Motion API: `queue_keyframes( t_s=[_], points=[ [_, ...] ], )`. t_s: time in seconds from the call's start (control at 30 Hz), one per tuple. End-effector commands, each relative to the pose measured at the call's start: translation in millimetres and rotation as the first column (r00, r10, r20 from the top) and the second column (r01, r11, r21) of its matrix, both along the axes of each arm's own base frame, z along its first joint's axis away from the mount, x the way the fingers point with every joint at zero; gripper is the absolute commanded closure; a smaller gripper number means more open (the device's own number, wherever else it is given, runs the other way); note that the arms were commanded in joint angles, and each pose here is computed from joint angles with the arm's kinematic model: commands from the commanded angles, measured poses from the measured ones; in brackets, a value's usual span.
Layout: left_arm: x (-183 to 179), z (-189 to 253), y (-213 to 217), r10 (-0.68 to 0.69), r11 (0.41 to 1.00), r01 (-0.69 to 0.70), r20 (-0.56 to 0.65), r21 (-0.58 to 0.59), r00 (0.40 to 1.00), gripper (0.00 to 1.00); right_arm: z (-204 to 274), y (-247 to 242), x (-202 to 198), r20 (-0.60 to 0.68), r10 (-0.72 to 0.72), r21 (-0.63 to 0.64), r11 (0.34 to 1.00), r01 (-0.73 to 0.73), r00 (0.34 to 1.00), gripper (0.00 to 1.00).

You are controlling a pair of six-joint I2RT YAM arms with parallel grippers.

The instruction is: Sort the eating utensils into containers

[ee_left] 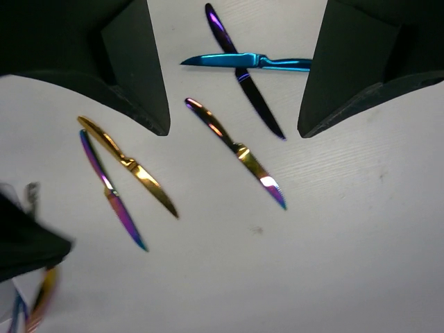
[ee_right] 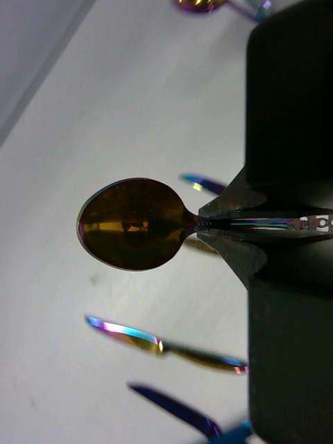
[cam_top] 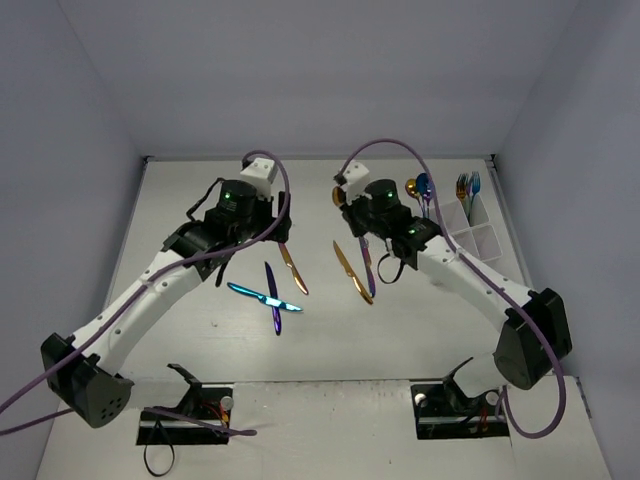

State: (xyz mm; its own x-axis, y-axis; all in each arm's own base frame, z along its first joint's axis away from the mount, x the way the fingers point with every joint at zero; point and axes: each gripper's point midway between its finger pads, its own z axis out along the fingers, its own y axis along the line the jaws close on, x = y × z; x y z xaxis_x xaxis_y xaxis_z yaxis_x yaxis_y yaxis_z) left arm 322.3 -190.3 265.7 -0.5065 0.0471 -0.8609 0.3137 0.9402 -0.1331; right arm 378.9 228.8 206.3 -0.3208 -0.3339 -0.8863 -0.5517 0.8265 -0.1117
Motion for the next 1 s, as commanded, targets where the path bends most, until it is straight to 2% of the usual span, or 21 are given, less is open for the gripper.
queue_keyframes(
  t_s=[0.0, 0.13, 0.37, 0.53, 0.97],
  points=[
    [-4, -11, 48, 0.134, 0.99, -0.135, 0.036, 0.027, 0.99, 0.28, 61, -85, 44, 0.221, -0.29, 0.095, 0.957, 0.275, 0.931, 1.0],
    [-24, -51, 79, 0.174, 0.982, -0.174, 0.006, 0.07, 0.985, 0.28, 60, -136, 64, 0.274, -0.44, 0.157, 0.898, 0.412, 0.855, 1.0],
    [-33, -64, 102, 0.198, 0.976, -0.202, 0.052, 0.078, 0.979, 0.28, 40, -189, 95, 0.287, -0.568, 0.204, 0.823, 0.531, 0.771, 1.0],
    [-25, -69, 97, 0.192, 0.978, -0.194, 0.04, 0.073, 0.981, 0.28, 19, -208, 107, 0.273, -0.612, 0.22, 0.79, 0.571, 0.742, 1.0],
    [-20, -79, 89, 0.171, 0.983, -0.171, 0.005, 0.06, 0.985, 0.28, -39, -227, 105, 0.225, -0.639, 0.175, 0.769, 0.615, 0.735, 0.99]
  ],
)
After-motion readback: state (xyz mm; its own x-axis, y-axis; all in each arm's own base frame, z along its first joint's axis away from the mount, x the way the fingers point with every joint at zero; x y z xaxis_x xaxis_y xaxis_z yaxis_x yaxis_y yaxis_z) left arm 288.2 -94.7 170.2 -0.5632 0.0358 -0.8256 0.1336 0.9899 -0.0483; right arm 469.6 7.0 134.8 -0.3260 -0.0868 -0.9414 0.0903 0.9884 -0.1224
